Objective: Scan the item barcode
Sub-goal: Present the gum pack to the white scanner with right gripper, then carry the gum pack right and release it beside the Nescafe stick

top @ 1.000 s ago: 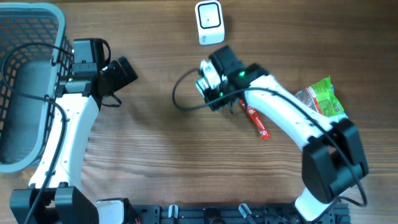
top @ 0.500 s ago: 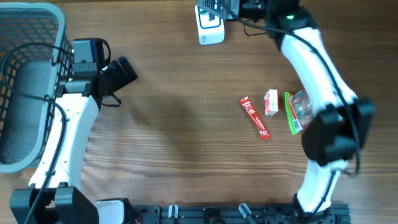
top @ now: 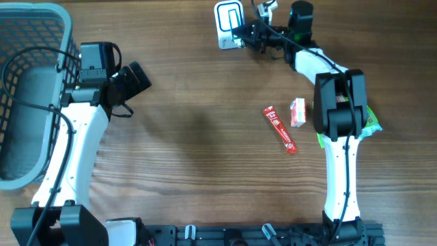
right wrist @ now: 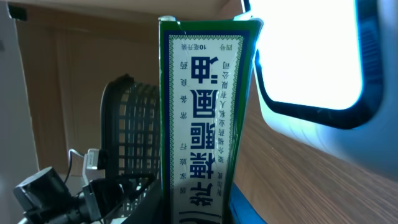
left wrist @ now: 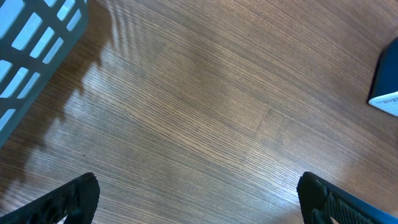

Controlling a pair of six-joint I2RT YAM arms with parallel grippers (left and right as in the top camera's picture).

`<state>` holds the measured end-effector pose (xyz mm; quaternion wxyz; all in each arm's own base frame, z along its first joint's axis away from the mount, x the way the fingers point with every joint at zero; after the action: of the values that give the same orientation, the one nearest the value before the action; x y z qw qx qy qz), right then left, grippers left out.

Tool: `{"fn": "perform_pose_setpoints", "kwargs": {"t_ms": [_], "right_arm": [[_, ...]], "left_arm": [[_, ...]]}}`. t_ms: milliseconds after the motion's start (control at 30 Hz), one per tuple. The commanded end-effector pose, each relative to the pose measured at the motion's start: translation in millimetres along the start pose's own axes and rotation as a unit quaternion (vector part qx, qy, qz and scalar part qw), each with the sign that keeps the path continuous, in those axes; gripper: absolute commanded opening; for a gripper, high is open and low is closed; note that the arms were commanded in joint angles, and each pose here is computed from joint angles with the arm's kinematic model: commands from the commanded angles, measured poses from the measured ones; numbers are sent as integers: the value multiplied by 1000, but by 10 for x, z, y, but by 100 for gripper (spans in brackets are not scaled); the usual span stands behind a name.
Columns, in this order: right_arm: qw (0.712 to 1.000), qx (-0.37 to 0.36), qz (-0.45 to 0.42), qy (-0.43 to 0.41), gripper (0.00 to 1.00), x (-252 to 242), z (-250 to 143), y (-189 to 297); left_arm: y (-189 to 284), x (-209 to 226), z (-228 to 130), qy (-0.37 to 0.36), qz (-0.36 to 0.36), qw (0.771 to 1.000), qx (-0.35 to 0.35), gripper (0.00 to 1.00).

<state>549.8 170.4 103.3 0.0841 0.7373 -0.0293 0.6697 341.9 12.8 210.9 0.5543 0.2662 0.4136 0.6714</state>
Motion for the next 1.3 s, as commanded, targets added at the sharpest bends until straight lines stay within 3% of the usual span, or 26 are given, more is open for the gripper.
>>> {"fn": "perform_pose_setpoints", "kwargs": {"t_ms": [0,100,267,333,433,533,633,767,900,933,967,1000,1033,1067,1100,1233,1267], "right_arm": [[1000,1,-2,-4,4,-143,1,-93],[999,6,22,23,4,119,-10,-89],[993,4,61,99,5,1270,-228,55],[993,-7,45,109,5,1520,-325,106],[971,-126,-140,145,5,1653,-621,380],[916,-139,-310,216,5,1896,-1249,782],[865,-109,-453,187,5,1803,-1755,1152],[812,-47,-578,69,5,1202,-2064,1406],[808,-29,-586,51,5,515,-2045,1363],[807,-23,-587,55,9,309,-2052,1354],[807,-22,-588,54,28,243,-2059,1353],[806,-17,-588,56,34,223,-2070,1355],[806,-12,-589,62,58,222,-2072,1355],[806,-12,-589,63,69,223,-2070,1355],[804,-7,-590,76,75,232,-2064,1360],[794,-36,-600,96,80,292,-1942,1395],[790,-49,-602,104,87,300,-1889,1413]], "left_arm": [[46,10,49,3,2,1000,-11,100],[46,10,49,3,2,1000,-11,100],[46,10,49,3,2,1000,-11,100],[46,10,49,3,2,1000,-11,100],[46,10,49,3,2,1000,-11,100],[46,10,49,3,2,1000,-11,100],[46,10,49,3,2,1000,-11,100],[46,10,49,3,2,1000,-11,100],[46,10,49,3,2,1000,-11,100],[46,10,49,3,2,1000,-11,100],[46,10,49,3,2,1000,-11,100],[46,10,49,3,2,1000,-11,100],[46,10,49,3,2,1000,-11,100],[46,10,49,3,2,1000,-11,100],[46,10,49,3,2,1000,-11,100],[46,10,49,3,2,1000,-11,100],[46,10,49,3,2,1000,-11,100]]}}
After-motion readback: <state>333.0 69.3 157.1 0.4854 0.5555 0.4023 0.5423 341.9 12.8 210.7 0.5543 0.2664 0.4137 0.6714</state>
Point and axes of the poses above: each gripper's point midway between its finger pads, its own y axis back along the fingers, its own x axis along the line the jaws close on, z = x × y, the point moved 7 cm from there along y, back along the fingers, and after that the axes turned 15 degrees about -y, right-handed, at the moved point
